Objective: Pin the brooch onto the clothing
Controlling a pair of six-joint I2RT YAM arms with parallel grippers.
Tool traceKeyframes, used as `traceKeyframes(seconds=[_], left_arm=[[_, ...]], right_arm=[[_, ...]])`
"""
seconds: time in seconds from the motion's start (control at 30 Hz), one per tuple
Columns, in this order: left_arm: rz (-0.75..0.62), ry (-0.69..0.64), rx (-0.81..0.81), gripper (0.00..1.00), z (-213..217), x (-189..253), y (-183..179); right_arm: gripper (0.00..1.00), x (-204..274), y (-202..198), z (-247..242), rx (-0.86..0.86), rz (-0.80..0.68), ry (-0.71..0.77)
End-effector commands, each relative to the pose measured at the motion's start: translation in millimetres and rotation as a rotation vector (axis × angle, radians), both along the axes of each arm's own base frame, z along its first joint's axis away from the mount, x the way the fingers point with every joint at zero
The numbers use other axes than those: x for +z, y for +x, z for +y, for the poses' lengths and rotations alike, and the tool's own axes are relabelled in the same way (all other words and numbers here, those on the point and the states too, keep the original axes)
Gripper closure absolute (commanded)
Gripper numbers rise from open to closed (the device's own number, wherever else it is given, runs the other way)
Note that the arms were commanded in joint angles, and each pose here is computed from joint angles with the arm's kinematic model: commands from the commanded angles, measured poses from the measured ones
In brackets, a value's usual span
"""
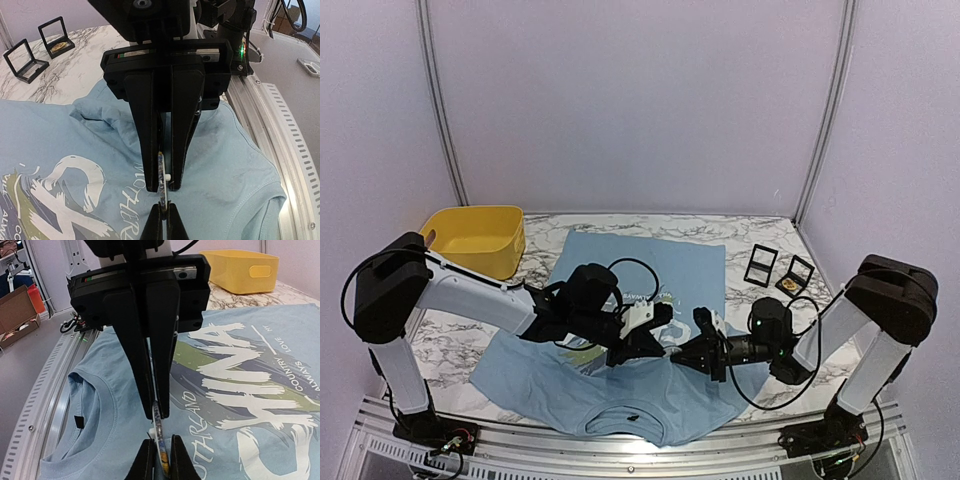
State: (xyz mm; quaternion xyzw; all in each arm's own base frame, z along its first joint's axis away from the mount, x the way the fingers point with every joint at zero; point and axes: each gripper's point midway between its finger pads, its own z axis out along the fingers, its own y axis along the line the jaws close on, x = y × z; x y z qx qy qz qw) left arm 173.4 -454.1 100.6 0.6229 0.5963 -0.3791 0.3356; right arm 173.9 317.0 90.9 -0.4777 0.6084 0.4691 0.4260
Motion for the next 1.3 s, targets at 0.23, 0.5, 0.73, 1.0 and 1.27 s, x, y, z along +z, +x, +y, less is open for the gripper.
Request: traceKeyframes(seconds=[0.23,0.5,0.73,1.0,1.27], left_arm=[[-0.004,-0.035,-0.039,1.0,-2,17,-10],[-0.002,-0.036,-0.041,1.0,-2,17,-11],[0.002,-0.032,-0.033,1.0,0,16,-12],[-0.033,-0.011,0.002,1.0,3,10,-4],[-0.284,0.1,0.06,1.0,8,-16,13]], right_arm=[[0.98,4,27,6,-0.119,0.043,-0.017],[1.0,2,46,3,-0.209,0.161,-0.023],[1.0,-2,43,-6,-0.227,0.203,-0.005],[0.71,5,17,-11,-0.122,0.145,0.02],[0.61,27,19,-23,-0.179,0.042,0.017]])
